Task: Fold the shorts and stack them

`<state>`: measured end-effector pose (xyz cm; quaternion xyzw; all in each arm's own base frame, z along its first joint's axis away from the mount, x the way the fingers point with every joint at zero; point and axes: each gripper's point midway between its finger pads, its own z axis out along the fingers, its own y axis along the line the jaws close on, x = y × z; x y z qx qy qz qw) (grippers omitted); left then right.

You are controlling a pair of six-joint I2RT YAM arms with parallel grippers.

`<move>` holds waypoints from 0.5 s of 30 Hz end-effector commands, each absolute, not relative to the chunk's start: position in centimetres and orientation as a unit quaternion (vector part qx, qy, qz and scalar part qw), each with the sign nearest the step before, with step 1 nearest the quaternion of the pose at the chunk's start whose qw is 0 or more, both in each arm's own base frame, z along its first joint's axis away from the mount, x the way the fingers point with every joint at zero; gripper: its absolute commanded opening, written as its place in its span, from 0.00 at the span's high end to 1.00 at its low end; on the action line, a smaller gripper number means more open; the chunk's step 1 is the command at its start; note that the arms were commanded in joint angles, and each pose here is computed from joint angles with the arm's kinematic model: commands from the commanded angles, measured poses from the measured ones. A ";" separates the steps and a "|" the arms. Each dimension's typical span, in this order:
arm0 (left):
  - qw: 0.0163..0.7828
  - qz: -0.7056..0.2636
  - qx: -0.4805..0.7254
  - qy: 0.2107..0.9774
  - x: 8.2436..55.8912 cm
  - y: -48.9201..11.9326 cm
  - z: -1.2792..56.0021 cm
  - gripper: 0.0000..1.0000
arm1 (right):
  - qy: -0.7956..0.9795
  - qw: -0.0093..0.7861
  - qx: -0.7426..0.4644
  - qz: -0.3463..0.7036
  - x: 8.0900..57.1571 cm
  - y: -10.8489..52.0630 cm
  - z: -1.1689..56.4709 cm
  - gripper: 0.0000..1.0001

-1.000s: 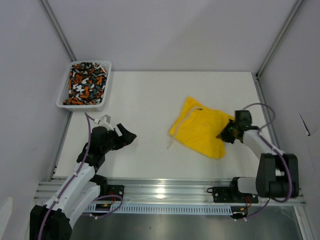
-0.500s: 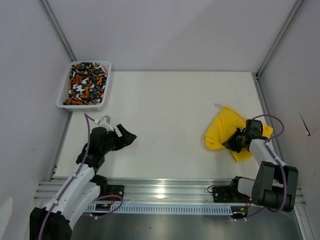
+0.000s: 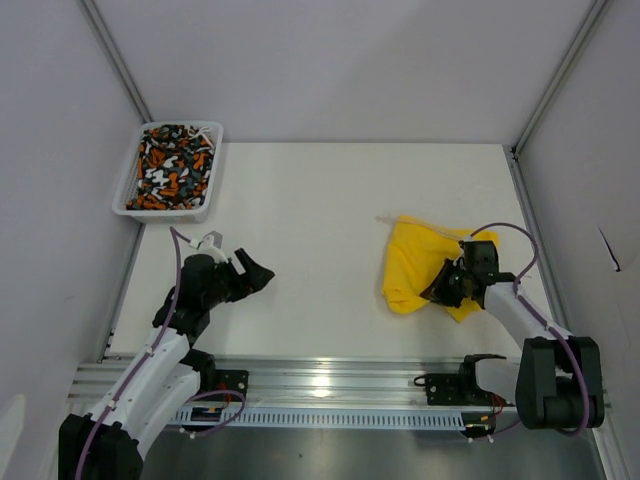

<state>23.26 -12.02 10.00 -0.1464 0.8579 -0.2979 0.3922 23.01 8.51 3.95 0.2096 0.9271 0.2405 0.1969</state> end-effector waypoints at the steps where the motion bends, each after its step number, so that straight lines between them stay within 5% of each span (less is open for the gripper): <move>1: 0.405 -0.315 -0.140 0.847 23.8 -12.7 11.8 0.12 | 0.934 0.186 0.179 0.247 22.0 10.1 4.0 1.00; 10: 0.402 -0.316 -0.138 0.848 23.9 -13.0 11.5 0.12 | 0.976 0.096 -0.016 0.194 17.3 17.2 2.3 1.00; 15: 0.402 -0.314 -0.136 0.849 23.7 -13.1 11.3 0.12 | 0.970 0.126 0.043 0.206 18.9 15.4 3.1 1.00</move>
